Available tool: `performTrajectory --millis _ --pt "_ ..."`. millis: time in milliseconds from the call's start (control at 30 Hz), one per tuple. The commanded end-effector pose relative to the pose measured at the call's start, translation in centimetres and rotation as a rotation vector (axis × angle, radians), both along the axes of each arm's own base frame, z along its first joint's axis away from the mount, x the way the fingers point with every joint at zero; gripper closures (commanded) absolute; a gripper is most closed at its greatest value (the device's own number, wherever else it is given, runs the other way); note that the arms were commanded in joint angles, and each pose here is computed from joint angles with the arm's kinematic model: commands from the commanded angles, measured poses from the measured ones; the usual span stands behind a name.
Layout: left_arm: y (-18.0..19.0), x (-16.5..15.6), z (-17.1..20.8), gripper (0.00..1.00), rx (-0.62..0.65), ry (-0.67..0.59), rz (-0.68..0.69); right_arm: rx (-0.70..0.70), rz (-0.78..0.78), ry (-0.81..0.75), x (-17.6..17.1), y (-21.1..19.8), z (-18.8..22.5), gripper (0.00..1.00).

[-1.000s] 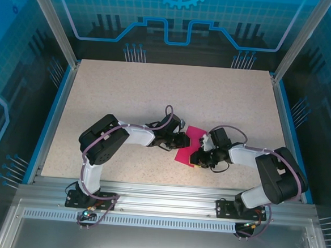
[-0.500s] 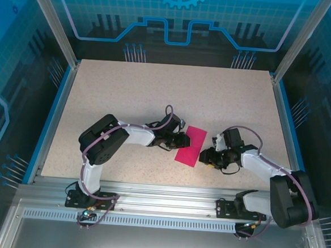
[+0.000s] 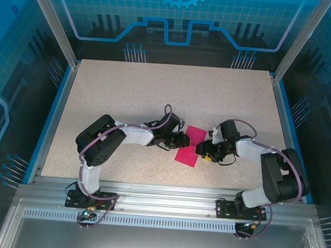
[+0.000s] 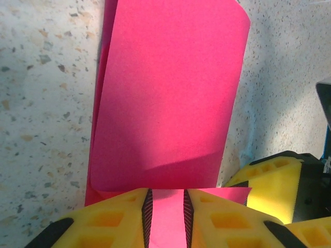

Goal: Fold a paper plane with a square sheet of paper (pick it up from the middle)
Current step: Fold the triangle a second time at the center of the table.

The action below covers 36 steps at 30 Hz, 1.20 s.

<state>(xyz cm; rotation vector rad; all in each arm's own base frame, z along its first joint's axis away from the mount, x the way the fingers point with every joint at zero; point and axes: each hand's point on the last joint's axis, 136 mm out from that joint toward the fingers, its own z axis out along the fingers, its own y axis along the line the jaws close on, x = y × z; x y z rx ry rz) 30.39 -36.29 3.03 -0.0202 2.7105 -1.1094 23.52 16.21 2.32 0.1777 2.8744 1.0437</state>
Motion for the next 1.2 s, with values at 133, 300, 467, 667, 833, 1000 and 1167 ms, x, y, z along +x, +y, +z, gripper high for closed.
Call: performTrajectory --millis 133,300,467,667,833,1000,1167 --pt "-0.3 -0.3 1.0 0.73 -0.007 -0.001 -0.024 0.056 0.012 -0.030 1.5 0.7 0.6 0.51" --pt "-0.4 -0.4 0.6 0.73 0.002 0.009 -0.027 0.040 0.003 -0.031 1.8 0.5 0.6 0.55" --pt "-0.2 -0.5 -0.2 0.73 0.026 0.027 -0.032 -0.025 -0.038 -0.072 2.6 -0.5 1.6 0.52" --pt "-0.3 -0.5 -0.8 0.73 0.034 0.042 -0.037 -0.040 -0.047 -0.046 3.3 -0.7 0.9 0.49" --pt "-0.4 -0.7 -1.0 0.73 0.037 0.049 -0.042 -0.031 -0.050 -0.023 3.6 -0.4 0.3 0.48" --pt "-0.3 -0.7 -1.1 0.73 0.039 0.051 -0.042 -0.007 -0.038 -0.020 3.6 0.0 0.2 0.48" --pt "-0.5 -0.7 -1.0 0.74 0.038 0.049 -0.043 0.030 -0.020 -0.022 3.3 0.7 0.5 0.52"
